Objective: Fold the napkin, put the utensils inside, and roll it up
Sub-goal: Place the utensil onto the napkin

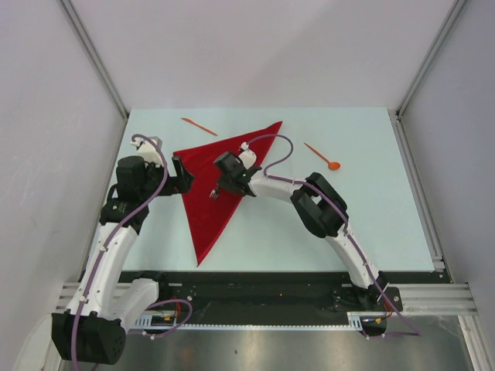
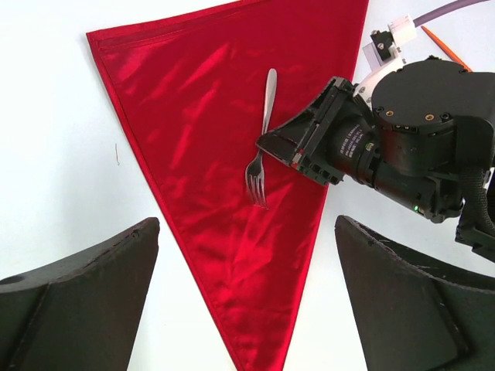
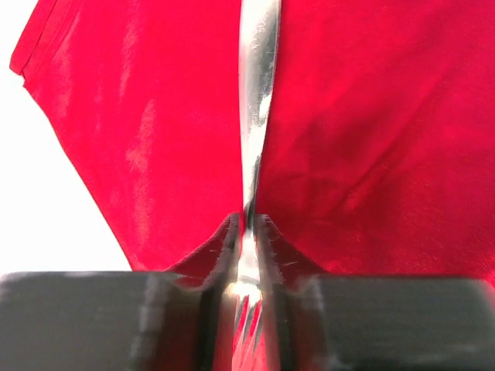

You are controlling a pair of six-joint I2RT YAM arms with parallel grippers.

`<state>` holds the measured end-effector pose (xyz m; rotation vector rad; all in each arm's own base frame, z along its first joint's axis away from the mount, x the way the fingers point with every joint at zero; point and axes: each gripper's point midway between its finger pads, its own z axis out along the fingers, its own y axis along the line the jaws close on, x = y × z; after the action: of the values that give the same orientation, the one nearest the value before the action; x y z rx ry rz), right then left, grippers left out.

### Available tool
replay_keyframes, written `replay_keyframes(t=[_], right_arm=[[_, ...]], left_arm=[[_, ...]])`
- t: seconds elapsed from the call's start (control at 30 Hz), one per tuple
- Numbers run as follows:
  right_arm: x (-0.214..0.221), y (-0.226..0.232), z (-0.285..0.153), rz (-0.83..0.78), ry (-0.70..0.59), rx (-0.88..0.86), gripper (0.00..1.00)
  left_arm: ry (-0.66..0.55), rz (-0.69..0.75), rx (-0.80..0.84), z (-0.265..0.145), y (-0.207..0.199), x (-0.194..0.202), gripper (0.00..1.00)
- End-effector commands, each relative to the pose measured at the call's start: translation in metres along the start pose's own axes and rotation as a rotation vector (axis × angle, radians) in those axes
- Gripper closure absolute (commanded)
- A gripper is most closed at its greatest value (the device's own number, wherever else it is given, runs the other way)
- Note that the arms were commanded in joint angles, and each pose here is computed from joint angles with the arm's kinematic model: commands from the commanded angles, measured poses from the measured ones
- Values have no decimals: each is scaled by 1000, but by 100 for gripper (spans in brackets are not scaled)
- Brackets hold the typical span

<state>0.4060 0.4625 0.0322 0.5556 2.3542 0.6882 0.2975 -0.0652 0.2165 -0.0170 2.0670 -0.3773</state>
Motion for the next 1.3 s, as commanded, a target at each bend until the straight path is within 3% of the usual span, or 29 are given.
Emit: replay_keyframes(t=[0.0,0.1,0.23,0.27,0.33,0.37,0.43,0.57,0.73,0.77,1.03,1.17,1.27], right_arm=[[-6,14,-2,-16,-8,-60,64],[-18,24,-19,-34,-31,-97,48],[-33,29,-57,-140,-59,-161,45],[-39,30,-66,-229,-77,-183,45],[-70,40,-99,-299,-129,-245,43],[-77,26,-104,-410,-130,-238,42],[-106,7,-117,-470,-82,-257,41],[-155,-76,-116,-611,-13,-81,41],[-212,-135,-120,-856,8,71,41],[-215,-158,-116,-890,62,118,41],[-256,-204,-82,-1108,150,214,43],[-286,-224,-73,-1162,78,308,41],[-306,-229,-70,-1191,29,283,38]], left_arm=[[-38,-9,22,-1,-4,-8,0],[-39,-7,23,-1,-4,-9,0],[-36,-8,17,-1,-3,-8,0],[-35,-7,14,0,-2,-8,0],[-29,-8,13,1,-1,-6,0],[-32,-8,13,1,-2,-7,0],[-32,-6,13,0,-2,-7,0],[-34,-5,17,0,-2,-7,0],[-28,-5,23,1,-3,-5,0],[-33,-4,24,1,-3,-6,0],[-35,7,36,2,-4,-4,0],[-36,16,40,2,-4,-3,0],[-40,24,42,2,-4,-4,0]])
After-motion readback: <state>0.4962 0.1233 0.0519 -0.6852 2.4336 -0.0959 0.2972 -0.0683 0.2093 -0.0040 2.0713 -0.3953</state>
